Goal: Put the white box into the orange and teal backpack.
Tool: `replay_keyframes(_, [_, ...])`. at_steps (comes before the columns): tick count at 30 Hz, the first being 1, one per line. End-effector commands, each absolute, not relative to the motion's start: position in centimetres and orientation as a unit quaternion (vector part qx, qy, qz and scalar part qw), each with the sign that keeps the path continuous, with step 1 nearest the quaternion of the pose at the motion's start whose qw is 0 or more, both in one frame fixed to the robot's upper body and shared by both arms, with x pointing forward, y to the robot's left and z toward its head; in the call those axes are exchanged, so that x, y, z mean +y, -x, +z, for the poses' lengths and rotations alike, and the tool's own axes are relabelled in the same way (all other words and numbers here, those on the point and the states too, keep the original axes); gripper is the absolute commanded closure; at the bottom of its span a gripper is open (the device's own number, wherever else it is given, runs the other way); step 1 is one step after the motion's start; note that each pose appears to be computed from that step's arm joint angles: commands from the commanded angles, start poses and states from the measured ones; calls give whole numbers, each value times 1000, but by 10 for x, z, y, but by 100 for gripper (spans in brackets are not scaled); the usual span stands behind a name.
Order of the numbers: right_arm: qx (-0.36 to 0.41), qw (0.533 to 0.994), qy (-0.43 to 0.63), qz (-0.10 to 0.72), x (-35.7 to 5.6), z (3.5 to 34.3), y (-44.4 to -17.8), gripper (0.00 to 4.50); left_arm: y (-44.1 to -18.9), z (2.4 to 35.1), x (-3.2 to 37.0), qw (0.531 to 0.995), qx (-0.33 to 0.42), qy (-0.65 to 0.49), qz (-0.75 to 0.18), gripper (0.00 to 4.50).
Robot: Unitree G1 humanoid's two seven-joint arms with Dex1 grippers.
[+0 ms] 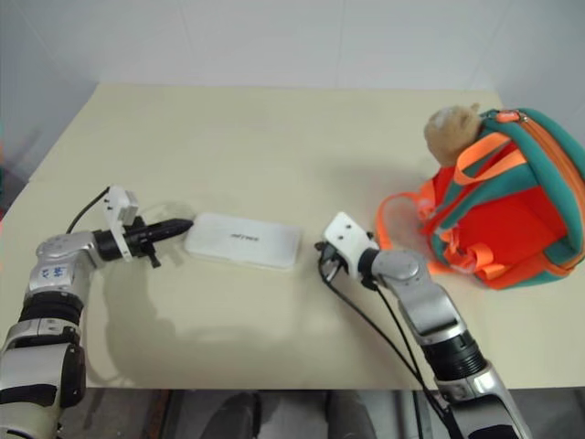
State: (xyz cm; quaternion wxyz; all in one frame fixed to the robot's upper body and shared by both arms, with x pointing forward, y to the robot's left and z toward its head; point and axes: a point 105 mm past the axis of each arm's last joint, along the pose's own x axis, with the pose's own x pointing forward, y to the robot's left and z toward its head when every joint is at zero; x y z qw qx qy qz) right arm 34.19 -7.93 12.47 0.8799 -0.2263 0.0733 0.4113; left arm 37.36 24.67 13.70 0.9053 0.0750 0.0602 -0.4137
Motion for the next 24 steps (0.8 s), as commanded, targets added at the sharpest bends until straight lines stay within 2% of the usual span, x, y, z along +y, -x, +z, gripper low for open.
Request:
replay_keyframes(1, [51, 882, 229, 408, -75, 137, -345, 438, -379, 140, 248, 911, 70, -91, -395, 450])
replay_keyframes(8, [47, 879, 226, 418, -68, 137, -344, 438, -379, 136, 247, 906, 97, -101, -399, 450])
replay_keyframes(16, [47, 866, 230, 442, -56, 135, -339, 438, -377, 135, 230, 895, 92, -103, -424, 450])
replay_keyframes(24, [43, 852, 243, 462, -52, 137, -333, 438, -361, 127, 222, 879, 113, -110, -450, 450])
